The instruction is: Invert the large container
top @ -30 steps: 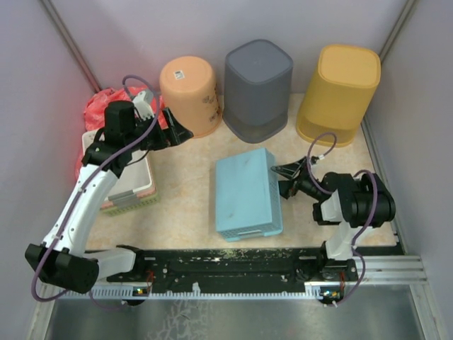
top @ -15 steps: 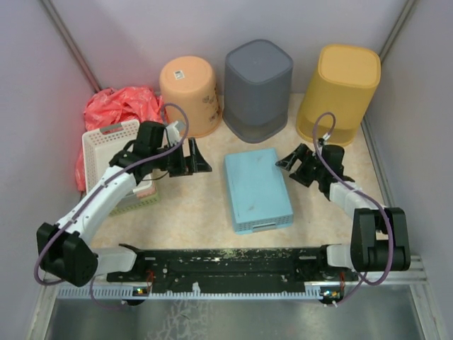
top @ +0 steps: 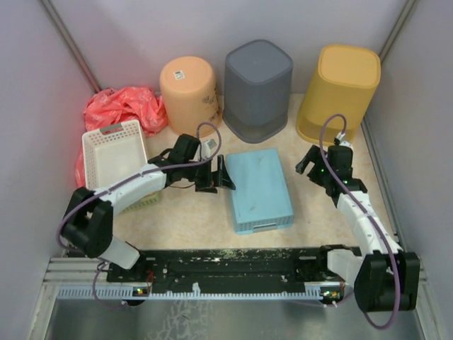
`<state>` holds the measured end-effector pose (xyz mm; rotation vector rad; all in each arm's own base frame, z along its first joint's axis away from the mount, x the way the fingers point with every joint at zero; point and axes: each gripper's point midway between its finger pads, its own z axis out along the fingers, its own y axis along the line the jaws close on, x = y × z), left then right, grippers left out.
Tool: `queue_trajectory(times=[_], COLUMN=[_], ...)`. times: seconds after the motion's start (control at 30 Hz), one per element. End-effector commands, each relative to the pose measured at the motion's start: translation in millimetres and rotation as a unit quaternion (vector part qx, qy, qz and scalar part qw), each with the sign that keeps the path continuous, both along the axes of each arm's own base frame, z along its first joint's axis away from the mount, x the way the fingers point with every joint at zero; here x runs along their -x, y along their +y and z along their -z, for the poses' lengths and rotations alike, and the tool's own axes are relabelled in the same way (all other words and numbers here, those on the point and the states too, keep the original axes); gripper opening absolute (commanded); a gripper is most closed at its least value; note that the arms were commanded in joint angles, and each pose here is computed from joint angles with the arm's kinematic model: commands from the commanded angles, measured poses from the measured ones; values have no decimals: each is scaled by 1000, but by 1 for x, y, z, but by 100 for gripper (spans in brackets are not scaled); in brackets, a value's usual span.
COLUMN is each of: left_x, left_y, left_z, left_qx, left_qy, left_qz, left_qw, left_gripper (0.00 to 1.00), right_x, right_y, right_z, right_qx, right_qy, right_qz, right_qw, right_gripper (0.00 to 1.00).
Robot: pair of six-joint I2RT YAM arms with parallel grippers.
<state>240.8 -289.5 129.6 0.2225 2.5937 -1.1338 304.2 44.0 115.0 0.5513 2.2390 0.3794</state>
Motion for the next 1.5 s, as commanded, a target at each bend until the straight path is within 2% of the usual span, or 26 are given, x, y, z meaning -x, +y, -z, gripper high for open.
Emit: queue_trajectory(times=[0.0, 0.17, 0.37, 0.43, 0.47, 0.57, 0.73, 0.83, 0.9, 0.97, 1.07, 1.13, 1.23, 1.33, 1.47], left_x=[-12, -18, -8, -7, -9, -23, -44, -50, -51, -55, -63, -69, -71, -70, -70], left_y=[-49, -123, -225, -231, -228, -196, -106, -56, -27, 0, 38, 61, 78, 83, 93], left_z=[-2, 5, -32, -37, -38, -51, -74, -97, -111, -120, -121, -118, -120, -120, -117], left_qx=[52, 82, 159, 165, 163, 155, 125, 58, 8, -33, -82, -107, -111, -110, -135], left_qy=[-20, -22, -52, -57, -62, -81, -107, -169, -212, -236, -234, -224, -225, -224, -223], left_qz=[39, 107, 201, 214, 213, 187, 115, 65, 29, -9, -69, -111, -140, -144, -152], left_qw=[998, 991, 965, 961, 961, 967, 980, 982, 977, 971, 966, 962, 958, 958, 954], left_gripper=[100, 100, 100, 100, 100, 100, 100, 100, 100, 100, 100, 100, 100, 100, 100], right_x=[1, 15, 33, 38, 40, 42, 24, 19, 17, 14, 2, -14, -39, -62, -67], right_y=[-48, -53, -63, -67, -69, -70, -23, 33, 65, 97, 133, 143, 143, 113, 61], right_z=[-61, -98, -120, -123, -122, -111, -96, -108, -115, -110, -90, -71, -41, -14, 11], right_qx=[82, 80, 93, 104, 110, 117, 77, 6, -21, 5, 32, 19, 31, 86, 115], right_qy=[-65, -104, -128, -129, -127, -119, -138, -182, -200, -192, -151, -116, -80, -36, 19], right_qz=[104, 121, 145, 147, 147, 147, 6, -137, -187, -222, -253, -245, -207, -119, -18], right_qw=[989, 984, 977, 975, 975, 975, 987, 974, 962, 956, 955, 962, 975, 989, 993], right_gripper=[91, 91, 91, 94, 97, 98, 98, 98, 98, 98, 98, 98, 98, 99, 98])
